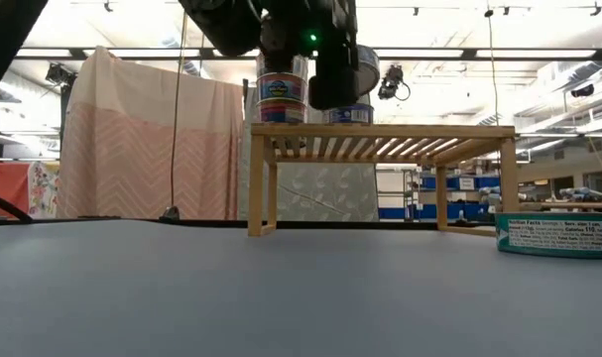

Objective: Stack canned seafood by type on shelf
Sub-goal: Stack the dark blue tuna can on top of the dark blue tuna can on the shelf

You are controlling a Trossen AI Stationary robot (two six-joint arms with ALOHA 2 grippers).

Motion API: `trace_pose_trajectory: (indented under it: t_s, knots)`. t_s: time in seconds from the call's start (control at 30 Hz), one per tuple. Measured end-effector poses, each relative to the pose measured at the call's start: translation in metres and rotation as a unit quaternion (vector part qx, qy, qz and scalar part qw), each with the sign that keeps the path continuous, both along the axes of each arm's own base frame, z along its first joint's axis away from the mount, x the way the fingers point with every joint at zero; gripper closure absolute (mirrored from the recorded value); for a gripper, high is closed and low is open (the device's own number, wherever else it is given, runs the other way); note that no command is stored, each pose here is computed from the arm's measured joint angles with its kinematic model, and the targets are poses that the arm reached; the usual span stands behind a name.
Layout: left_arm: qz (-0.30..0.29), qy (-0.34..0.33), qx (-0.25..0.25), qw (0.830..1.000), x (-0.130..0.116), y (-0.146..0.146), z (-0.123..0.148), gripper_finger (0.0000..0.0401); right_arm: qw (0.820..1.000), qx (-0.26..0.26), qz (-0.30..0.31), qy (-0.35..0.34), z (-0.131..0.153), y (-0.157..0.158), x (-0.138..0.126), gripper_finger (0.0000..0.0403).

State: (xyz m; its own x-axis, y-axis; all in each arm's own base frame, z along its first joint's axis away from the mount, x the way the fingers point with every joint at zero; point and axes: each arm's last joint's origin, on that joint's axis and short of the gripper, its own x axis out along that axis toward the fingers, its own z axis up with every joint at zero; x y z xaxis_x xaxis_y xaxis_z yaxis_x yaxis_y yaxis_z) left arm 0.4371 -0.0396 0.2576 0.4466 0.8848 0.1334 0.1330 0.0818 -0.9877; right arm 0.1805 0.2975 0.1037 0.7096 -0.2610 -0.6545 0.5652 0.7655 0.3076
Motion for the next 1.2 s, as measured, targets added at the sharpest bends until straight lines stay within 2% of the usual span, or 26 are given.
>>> trace_pose_trajectory:
  t_s: [0.13,0.3,0.4,0.8,0.93,1.2]
  knots:
    - [0.008,0.001,-0.002,1.000,0.005,0.003,-0.006,0.0254,1.000,-0.001,0.001,0.000,0.000,0.000,0.000,0.0403]
    - [0.054,0.020,-0.013,0.998,0.003,0.007,-0.007,0.0254,1.000,-0.003,0.002,0.001,0.000,0.000,0.000,0.0403]
    - [0.049,0.000,-0.019,0.999,0.004,0.013,-0.007,0.0254,1.000,-0.004,0.003,0.002,0.000,0.000,0.000,0.0403]
    - [0.041,0.002,-0.022,0.999,0.006,0.015,-0.010,0.0252,1.000,-0.010,0.005,0.005,0.000,-0.001,0.000,0.0403]
    - [0.052,-0.007,-0.031,0.998,0.006,0.016,-0.011,0.0238,1.000,-0.010,0.005,0.005,0.000,-0.001,0.000,0.0403]
    - [0.031,-0.022,-0.037,0.999,0.008,0.015,-0.013,0.0197,1.000,-0.012,0.003,0.007,0.000,-0.002,-0.001,0.0403]
